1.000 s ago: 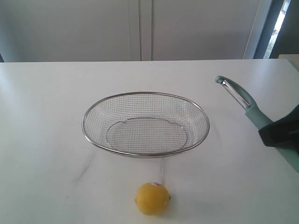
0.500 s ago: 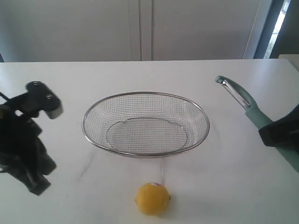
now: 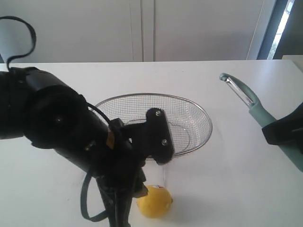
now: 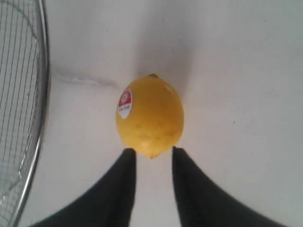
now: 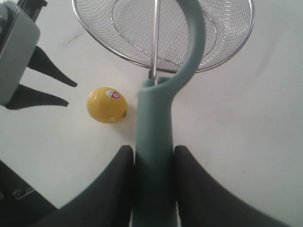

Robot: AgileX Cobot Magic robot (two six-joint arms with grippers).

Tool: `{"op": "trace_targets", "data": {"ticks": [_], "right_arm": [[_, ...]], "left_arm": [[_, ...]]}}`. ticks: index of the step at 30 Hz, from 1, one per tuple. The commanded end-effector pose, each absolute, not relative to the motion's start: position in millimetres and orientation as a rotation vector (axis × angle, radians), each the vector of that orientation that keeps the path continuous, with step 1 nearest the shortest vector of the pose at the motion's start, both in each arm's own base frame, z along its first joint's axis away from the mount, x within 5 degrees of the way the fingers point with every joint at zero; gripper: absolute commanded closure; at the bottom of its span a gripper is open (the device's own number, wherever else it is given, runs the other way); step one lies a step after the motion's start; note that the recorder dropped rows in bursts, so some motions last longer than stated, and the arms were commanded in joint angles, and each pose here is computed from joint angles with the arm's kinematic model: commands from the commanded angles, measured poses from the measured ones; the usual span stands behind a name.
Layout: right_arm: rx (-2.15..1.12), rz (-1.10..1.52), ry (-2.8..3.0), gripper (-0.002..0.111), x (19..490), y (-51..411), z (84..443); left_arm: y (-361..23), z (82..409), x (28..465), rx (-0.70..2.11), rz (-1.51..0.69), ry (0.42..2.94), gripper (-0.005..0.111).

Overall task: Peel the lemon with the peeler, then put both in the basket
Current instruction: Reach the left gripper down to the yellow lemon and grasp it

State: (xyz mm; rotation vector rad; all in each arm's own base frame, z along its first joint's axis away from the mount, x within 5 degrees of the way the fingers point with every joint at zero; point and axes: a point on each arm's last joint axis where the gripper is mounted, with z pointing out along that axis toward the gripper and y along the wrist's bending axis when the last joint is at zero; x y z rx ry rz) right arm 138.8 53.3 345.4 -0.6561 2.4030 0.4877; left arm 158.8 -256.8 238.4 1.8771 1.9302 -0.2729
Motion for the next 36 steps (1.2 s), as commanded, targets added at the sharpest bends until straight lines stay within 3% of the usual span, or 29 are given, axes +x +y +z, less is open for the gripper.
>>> {"op": "trace_targets", "data": {"ticks": [1, 2, 4, 36], "right_arm": [[-0.663, 0.496, 2.404, 0.108, 136, 54, 345], [-0.663, 0.496, 2.404, 0.108, 136, 54, 345], [-0.663, 0.496, 2.404, 0.108, 136, 54, 345], [-0.665, 0.496, 2.405, 0.108, 136, 54, 345]], "left_arm": [[-270, 235, 153, 1.993, -0.253, 1.763, 0.03], [-271, 234, 153, 2.003, -0.249, 1.746, 0.022], [-273, 234, 154, 1.99, -0.249, 1.738, 0.019], [-294, 173, 170, 2.041, -0.194, 1.787, 0.02]]}}
